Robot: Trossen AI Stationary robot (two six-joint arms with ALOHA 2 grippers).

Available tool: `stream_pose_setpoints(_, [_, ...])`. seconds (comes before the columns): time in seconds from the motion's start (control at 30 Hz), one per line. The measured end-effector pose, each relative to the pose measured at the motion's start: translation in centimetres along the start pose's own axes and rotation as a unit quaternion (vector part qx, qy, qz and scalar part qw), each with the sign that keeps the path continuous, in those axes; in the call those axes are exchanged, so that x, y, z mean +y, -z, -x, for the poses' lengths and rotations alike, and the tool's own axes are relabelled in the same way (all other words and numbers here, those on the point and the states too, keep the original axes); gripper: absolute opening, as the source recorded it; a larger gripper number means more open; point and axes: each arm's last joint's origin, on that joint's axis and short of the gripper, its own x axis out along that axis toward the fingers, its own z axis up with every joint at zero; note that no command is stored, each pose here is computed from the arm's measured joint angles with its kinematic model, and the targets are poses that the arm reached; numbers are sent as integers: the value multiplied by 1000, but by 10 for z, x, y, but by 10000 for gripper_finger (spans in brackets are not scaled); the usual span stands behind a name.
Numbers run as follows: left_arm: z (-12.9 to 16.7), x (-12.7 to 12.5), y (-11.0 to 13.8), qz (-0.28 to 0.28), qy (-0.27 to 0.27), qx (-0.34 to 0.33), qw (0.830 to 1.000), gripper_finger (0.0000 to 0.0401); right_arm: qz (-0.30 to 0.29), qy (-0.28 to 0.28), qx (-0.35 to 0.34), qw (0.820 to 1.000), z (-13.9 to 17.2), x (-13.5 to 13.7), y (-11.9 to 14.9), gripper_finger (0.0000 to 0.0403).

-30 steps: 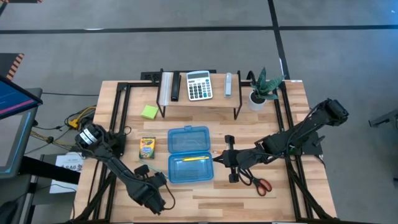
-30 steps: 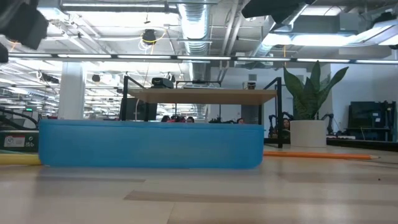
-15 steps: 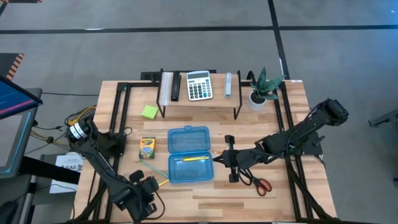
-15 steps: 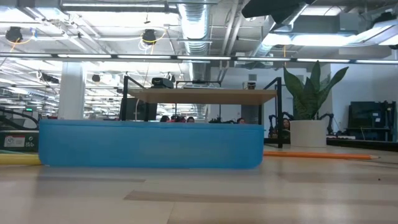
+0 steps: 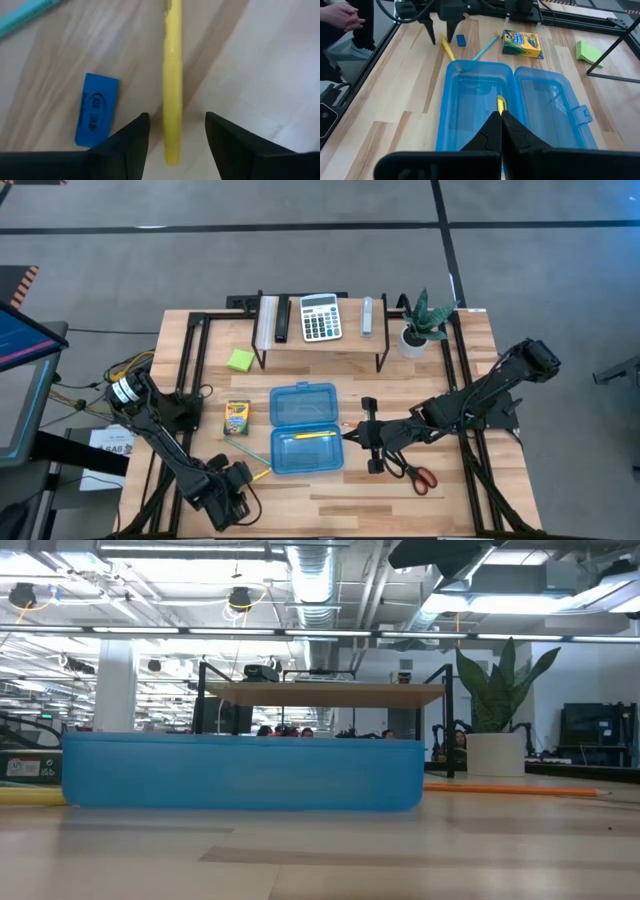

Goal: Pack school essentials
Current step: Put the yellow pen into the blue supply box

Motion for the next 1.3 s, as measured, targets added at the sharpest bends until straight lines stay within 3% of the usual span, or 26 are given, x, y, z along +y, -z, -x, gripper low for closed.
stream_pose_setpoints(0.17, [-6, 7, 2, 17, -2, 0, 1000, 164, 0, 0, 0, 1000, 0, 0, 0, 8])
stream_pose_setpoints(0.43, [-7, 10, 2, 14, -9, 4, 1000, 17, 0, 0, 0, 1000, 0, 0, 0, 8])
stream_pose_setpoints(0.73, [25, 11, 2, 14, 19, 27, 999, 7, 0, 0, 1, 1000, 0, 0, 0, 8])
stream_pose_setpoints(0.97, [56, 16, -7, -7, 68, -58, 996, 3, 1, 0, 1, 1000, 0, 0, 0, 8])
stream_pose_setpoints(1.1, [67, 20, -32, -36, 82, -129, 988, 3, -1, 2, 0, 1000, -1, -2, 0, 8])
stream_pose_setpoints(1.3, [60, 27, -90, -95, 86, -142, 982, 3, -1, 3, 0, 1000, -1, -2, 0, 8])
